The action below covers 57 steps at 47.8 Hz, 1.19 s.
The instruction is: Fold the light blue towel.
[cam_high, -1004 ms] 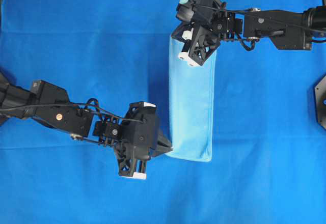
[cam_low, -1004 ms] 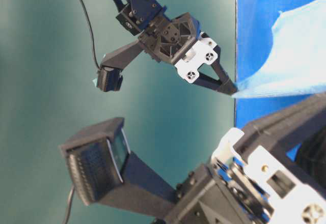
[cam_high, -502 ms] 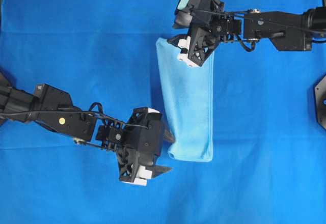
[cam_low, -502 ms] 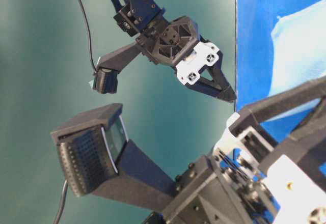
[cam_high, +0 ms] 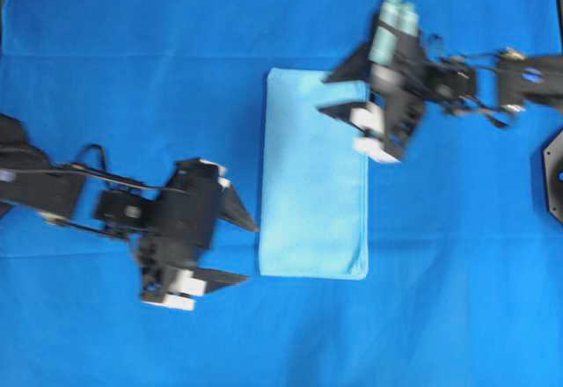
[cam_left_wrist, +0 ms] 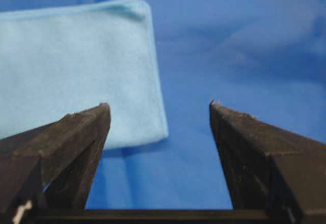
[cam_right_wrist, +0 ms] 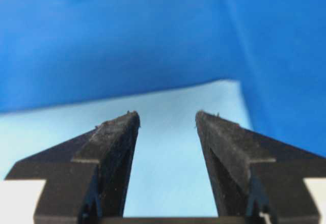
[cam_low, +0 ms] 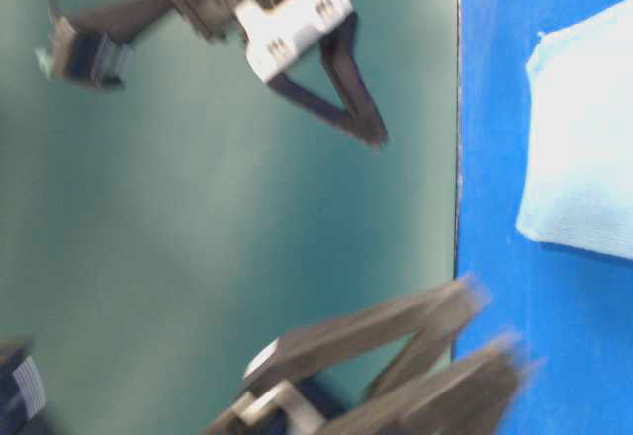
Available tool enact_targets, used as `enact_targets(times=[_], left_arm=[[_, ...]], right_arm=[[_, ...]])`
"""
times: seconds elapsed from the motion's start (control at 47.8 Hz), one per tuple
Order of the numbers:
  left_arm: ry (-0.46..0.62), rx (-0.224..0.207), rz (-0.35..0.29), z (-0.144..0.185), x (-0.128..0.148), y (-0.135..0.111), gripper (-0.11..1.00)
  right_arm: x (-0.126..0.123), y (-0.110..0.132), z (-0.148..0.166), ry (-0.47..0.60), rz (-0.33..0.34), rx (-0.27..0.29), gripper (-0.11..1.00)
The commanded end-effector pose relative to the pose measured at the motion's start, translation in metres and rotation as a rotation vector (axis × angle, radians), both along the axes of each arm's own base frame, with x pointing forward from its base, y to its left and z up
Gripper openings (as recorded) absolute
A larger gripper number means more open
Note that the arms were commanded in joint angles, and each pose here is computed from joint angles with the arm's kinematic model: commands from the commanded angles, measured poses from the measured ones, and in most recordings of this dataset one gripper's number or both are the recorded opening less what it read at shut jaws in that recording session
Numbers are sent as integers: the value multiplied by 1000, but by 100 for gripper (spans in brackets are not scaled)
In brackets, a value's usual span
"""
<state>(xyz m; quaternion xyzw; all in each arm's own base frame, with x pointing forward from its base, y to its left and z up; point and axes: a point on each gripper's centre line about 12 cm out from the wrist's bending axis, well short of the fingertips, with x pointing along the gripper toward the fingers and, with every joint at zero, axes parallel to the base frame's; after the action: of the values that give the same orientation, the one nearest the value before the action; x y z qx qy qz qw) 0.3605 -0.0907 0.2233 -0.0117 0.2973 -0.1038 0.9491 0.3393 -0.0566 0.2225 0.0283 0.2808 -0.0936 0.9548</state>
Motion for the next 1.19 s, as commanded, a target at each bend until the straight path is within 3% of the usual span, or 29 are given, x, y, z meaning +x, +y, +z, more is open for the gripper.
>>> enact_targets(times=[0.0,0.167,0.314,0.502,1.025,1.171], left_arm=[[-97,-18,21,29,-15,12,74],[-233,-32,74,41,-44,37,74],[-374,-14,91,51,-75,52,73],[-462,-13,122,44,-102,64,73],[-488,-10,148,38,-106,71,73],[-469,8,209,33,-92,87,73]], right_arm=[[-16,13,21,-71,29,0,54],[-54,26,29,-136,45,25,54],[-81,30,32,-187,50,26,54],[-108,36,23,-252,81,31,54],[-111,35,20,-278,78,46,54],[-107,22,19,-265,19,48,54]])
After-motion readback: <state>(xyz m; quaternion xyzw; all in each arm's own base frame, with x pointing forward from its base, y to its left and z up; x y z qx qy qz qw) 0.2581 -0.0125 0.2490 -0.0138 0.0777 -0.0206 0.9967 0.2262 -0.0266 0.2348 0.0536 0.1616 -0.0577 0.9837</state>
